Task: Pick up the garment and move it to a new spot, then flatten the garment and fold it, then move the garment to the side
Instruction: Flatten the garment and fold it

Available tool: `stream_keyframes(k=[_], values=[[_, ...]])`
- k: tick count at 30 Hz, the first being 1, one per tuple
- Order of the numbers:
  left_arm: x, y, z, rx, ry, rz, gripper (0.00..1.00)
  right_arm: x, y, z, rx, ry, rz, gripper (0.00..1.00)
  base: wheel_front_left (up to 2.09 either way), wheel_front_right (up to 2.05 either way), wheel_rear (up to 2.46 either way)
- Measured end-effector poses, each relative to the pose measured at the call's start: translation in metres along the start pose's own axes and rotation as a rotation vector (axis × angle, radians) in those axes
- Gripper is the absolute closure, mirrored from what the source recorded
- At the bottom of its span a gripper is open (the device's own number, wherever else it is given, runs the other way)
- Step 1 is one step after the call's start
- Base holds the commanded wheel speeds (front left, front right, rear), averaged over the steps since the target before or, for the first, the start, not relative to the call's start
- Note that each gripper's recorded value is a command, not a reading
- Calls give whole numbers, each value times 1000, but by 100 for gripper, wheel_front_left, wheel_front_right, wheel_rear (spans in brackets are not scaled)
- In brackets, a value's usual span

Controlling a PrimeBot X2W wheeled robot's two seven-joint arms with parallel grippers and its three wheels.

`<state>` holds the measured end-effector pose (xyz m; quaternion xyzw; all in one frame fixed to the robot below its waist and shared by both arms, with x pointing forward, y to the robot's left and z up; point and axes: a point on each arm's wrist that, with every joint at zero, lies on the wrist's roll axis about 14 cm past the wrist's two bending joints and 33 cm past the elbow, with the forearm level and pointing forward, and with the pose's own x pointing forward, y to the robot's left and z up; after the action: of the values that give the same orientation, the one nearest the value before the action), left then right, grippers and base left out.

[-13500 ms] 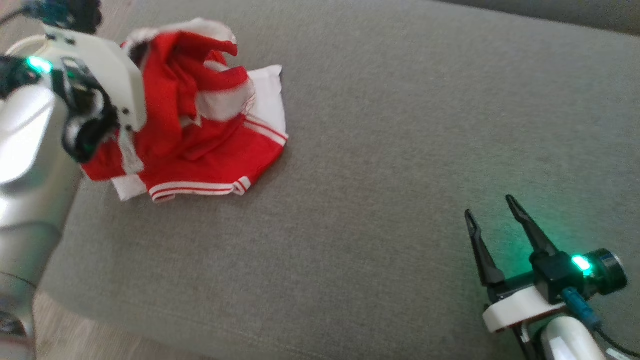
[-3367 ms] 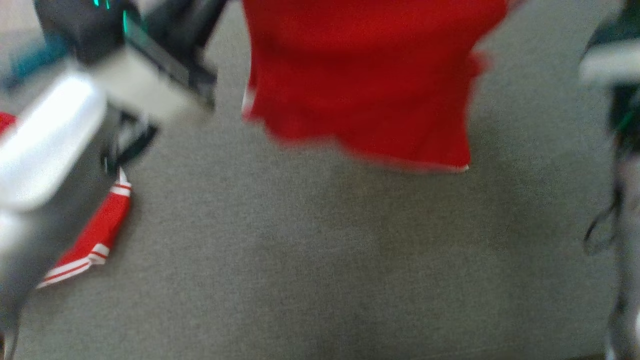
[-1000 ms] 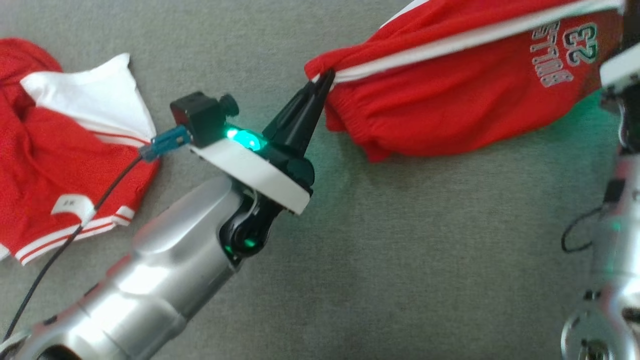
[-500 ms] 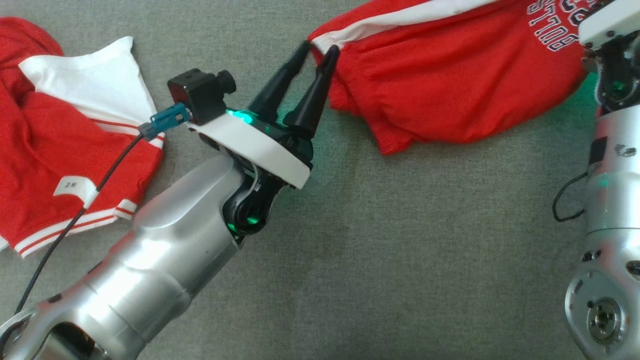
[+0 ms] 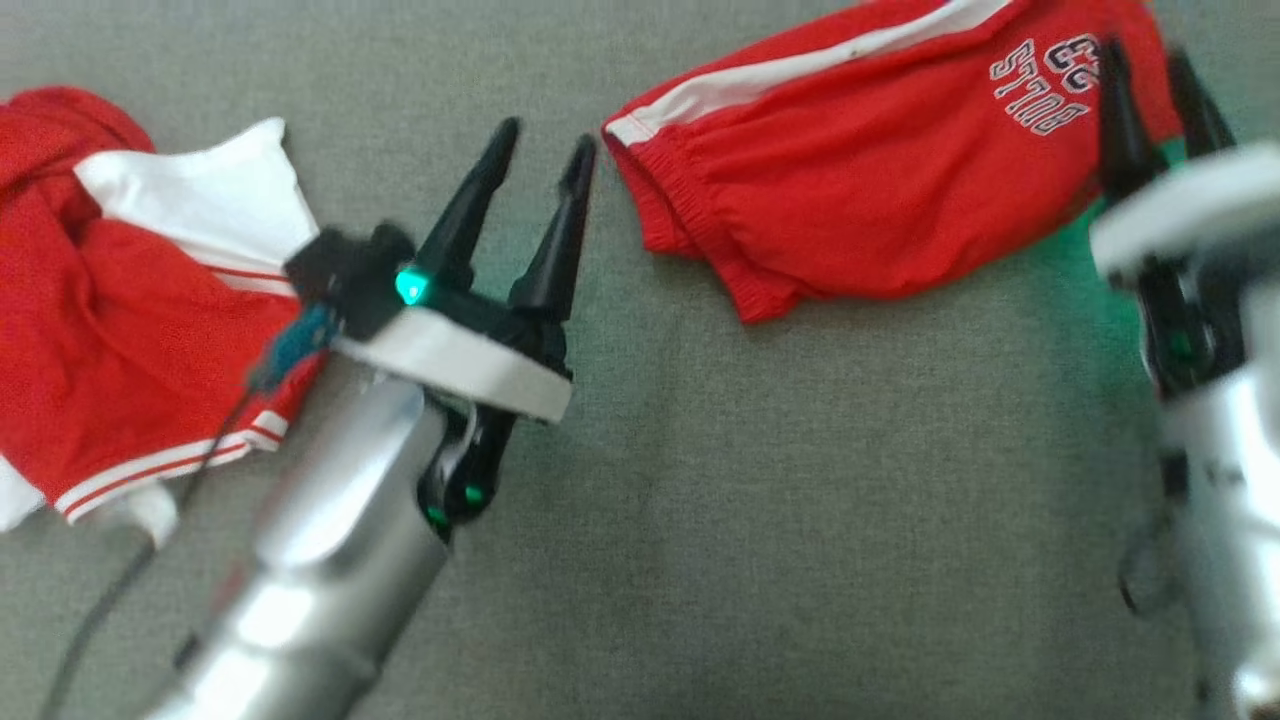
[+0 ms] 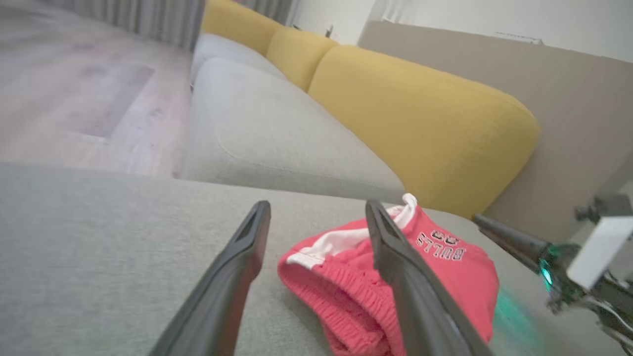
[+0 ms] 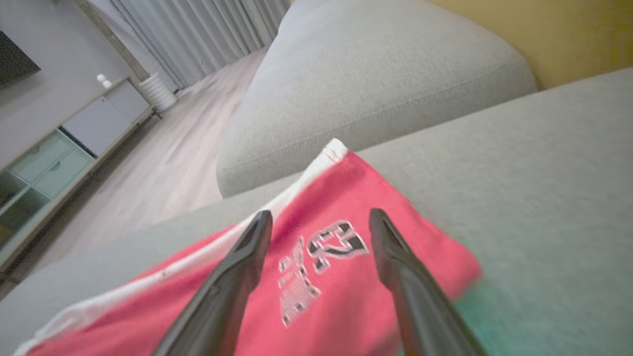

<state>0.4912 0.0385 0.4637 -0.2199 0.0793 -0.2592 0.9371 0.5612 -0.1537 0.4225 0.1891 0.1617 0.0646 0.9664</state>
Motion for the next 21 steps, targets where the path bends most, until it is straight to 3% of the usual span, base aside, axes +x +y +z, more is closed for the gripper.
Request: stream_keyframes(k=[7,12,21], values=[[-45,-8,37,115,-207,154,0,-36,-37,-6,-111,12,-61,0,0,0,0],[-93,10,37,284,-215,343,0,-27,-46,-3,-171,31,-90,0,0,0,0],[-123,4,42,382,-228,419,0,14,-58,-6,-193,105,-147,0,0,0,0]])
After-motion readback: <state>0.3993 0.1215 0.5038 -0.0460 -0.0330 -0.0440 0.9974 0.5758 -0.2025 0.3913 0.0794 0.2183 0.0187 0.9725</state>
